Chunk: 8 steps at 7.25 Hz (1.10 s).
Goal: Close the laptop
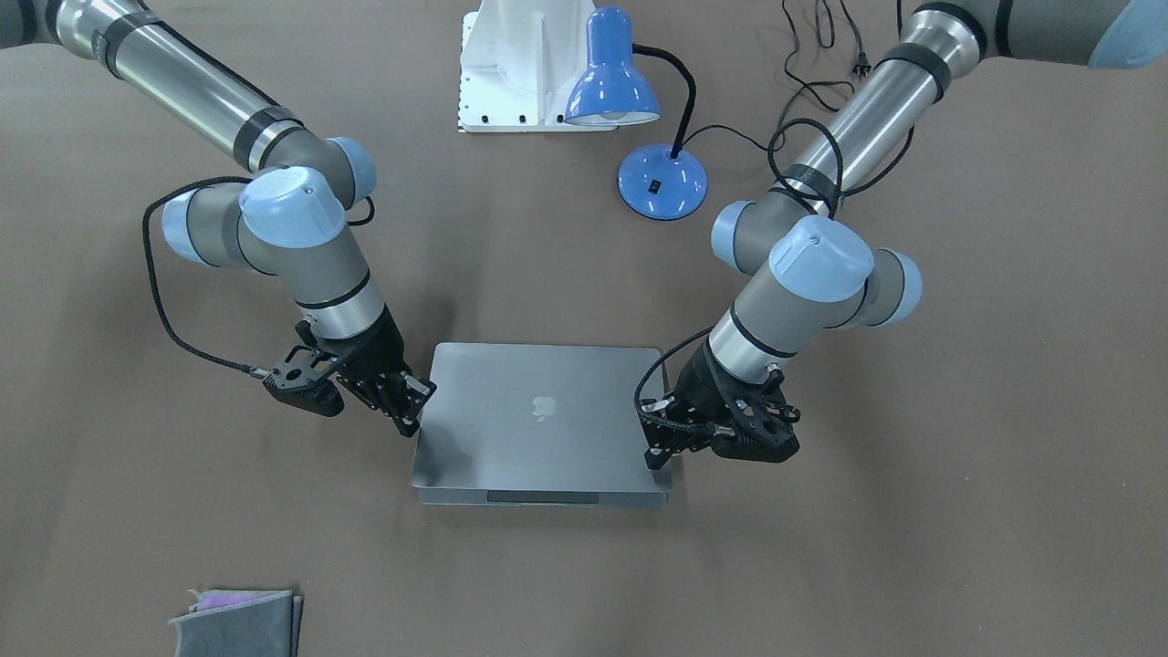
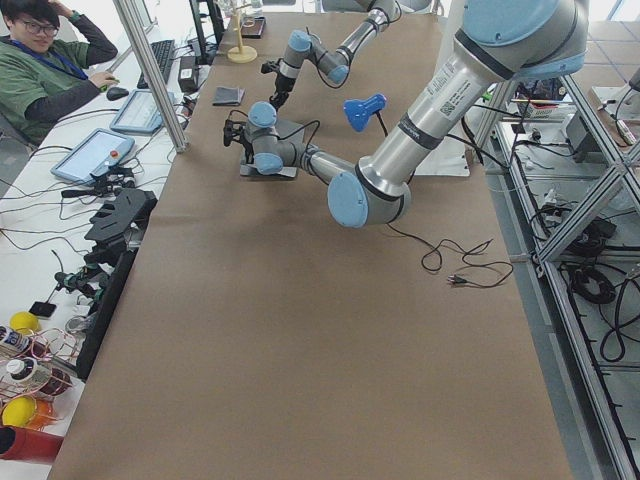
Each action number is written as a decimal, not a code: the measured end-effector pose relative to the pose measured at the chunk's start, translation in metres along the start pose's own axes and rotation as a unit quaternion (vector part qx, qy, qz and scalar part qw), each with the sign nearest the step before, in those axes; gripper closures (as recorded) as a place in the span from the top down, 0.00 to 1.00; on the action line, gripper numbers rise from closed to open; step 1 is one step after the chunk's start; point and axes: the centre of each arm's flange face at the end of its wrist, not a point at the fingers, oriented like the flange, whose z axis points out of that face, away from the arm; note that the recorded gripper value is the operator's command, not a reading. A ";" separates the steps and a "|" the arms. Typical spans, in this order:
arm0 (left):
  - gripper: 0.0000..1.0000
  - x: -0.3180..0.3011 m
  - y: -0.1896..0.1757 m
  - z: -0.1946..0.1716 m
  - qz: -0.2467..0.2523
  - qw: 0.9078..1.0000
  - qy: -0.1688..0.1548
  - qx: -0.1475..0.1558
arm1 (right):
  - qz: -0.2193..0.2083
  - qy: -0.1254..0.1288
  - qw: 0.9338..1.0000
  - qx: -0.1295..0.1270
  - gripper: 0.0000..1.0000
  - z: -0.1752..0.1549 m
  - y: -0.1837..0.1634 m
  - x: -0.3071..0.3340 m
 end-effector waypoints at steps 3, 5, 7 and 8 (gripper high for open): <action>0.00 0.015 -0.013 -0.017 0.000 1.000 -0.002 -0.002 | -0.004 -0.007 1.000 -0.017 0.00 -0.017 -0.032 -0.011; 0.45 0.034 -0.027 -0.069 -0.017 0.999 -0.026 -0.036 | -0.036 0.007 0.999 -0.035 0.03 -0.055 -0.061 0.002; 0.98 -0.008 -0.031 -0.126 0.014 0.997 -0.025 -0.077 | -0.090 0.037 0.994 -0.047 1.00 -0.105 -0.088 0.038; 0.98 -0.047 -0.036 -0.154 0.040 0.995 -0.028 -0.083 | -0.111 0.051 0.991 -0.047 1.00 -0.123 -0.104 0.062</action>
